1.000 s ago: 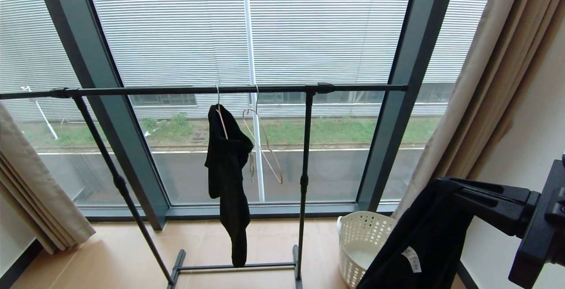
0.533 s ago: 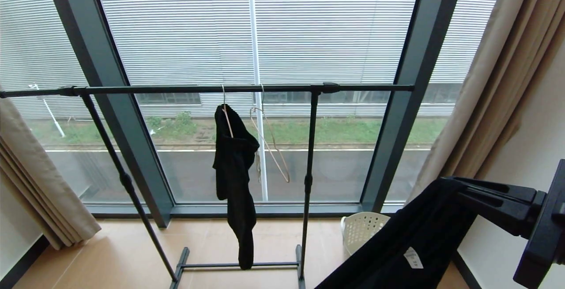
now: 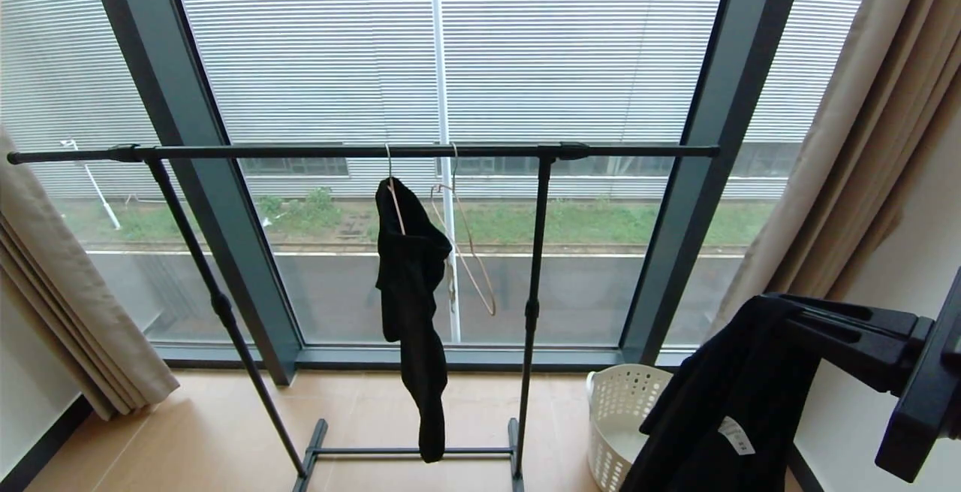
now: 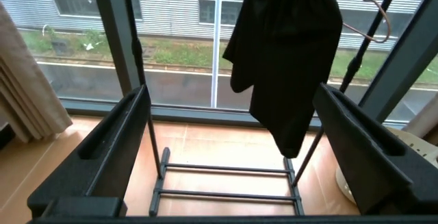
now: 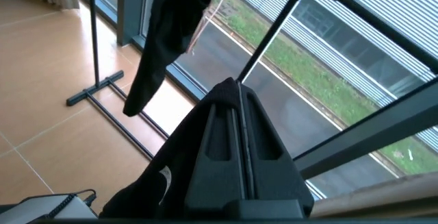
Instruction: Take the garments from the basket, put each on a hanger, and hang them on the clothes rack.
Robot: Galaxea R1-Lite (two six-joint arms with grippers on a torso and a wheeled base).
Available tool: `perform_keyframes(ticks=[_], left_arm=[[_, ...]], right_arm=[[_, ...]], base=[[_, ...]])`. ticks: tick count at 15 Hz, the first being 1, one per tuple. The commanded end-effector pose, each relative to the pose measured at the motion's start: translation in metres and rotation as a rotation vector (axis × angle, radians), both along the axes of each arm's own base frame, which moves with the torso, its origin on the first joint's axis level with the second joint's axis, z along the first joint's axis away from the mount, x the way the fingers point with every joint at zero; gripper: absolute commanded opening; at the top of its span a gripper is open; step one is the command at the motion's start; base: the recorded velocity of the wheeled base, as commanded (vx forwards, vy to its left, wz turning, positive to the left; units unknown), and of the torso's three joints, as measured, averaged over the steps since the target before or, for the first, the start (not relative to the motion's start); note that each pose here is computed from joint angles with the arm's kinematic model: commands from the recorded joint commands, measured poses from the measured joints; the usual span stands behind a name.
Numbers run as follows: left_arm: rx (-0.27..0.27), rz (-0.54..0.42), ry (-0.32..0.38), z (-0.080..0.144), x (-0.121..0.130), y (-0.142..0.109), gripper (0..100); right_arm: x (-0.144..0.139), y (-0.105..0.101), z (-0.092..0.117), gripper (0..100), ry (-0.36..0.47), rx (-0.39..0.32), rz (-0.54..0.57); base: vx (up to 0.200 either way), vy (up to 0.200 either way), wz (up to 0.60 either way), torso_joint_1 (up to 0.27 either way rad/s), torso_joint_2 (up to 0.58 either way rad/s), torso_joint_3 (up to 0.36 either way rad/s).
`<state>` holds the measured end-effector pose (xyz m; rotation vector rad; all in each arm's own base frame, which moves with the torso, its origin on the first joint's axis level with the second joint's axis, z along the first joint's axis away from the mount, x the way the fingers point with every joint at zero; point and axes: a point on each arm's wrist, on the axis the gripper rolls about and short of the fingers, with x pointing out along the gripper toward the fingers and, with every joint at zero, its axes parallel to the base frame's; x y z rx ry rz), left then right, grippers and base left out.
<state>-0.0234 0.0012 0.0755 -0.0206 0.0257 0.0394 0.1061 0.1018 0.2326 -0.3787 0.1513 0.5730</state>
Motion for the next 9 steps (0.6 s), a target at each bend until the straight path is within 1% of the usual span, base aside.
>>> perform_keyframes(ticks=[1, 3, 4, 5, 6, 7, 8, 9], left_arm=[[0.003, -0.036, 0.11, 0.002, 0.008, 0.001, 100], [0.009, -0.068, 0.25, 0.005, 0.02, 0.0, 100], [0.012, -0.123, 0.276, 0.013, 0.025, -0.001, 100], [0.008, -0.221, 0.286, 0.029, 0.031, -0.003, 100], [-0.003, -0.3, 0.325, 0.045, 0.041, -0.006, 100], [-0.011, -0.328, 0.37, 0.052, 0.052, -0.009, 100], [-0.022, -0.377, 0.45, 0.061, 0.071, -0.014, 100], [-0.035, -0.451, 0.502, 0.066, 0.085, -0.019, 100]], right_arm=[[0.003, 0.003, -0.004, 0, 0.017, -0.017, 0.0], [0.007, 0.007, -0.007, 0, 0.034, -0.025, -0.002], [0.008, 0.008, -0.009, 0, 0.047, -0.024, -0.006], [0.01, 0.009, -0.012, 0, 0.065, -0.024, -0.012], [0.016, 0.011, -0.016, 0, 0.099, -0.014, -0.041], [0.022, 0.013, -0.019, 0, 0.128, -0.001, -0.068], [0.029, 0.016, -0.022, 0, 0.162, 0.018, -0.097], [0.037, 0.021, -0.023, 0, 0.182, 0.042, -0.117]], base=[[0.0, 0.0, 0.0, 0.0, 0.0, 0.0], [0.0, 0.0, 0.0, 0.0, 0.0, 0.0], [0.0, 0.0, 0.0, 0.0, 0.0, 0.0], [0.0, 0.0, 0.0, 0.0, 0.0, 0.0], [0.0, 0.0, 0.0, 0.0, 0.0, 0.0], [0.0, 0.0, 0.0, 0.0, 0.0, 0.0], [0.0, 0.0, 0.0, 0.0, 0.0, 0.0], [0.0, 0.0, 0.0, 0.0, 0.0, 0.0]])
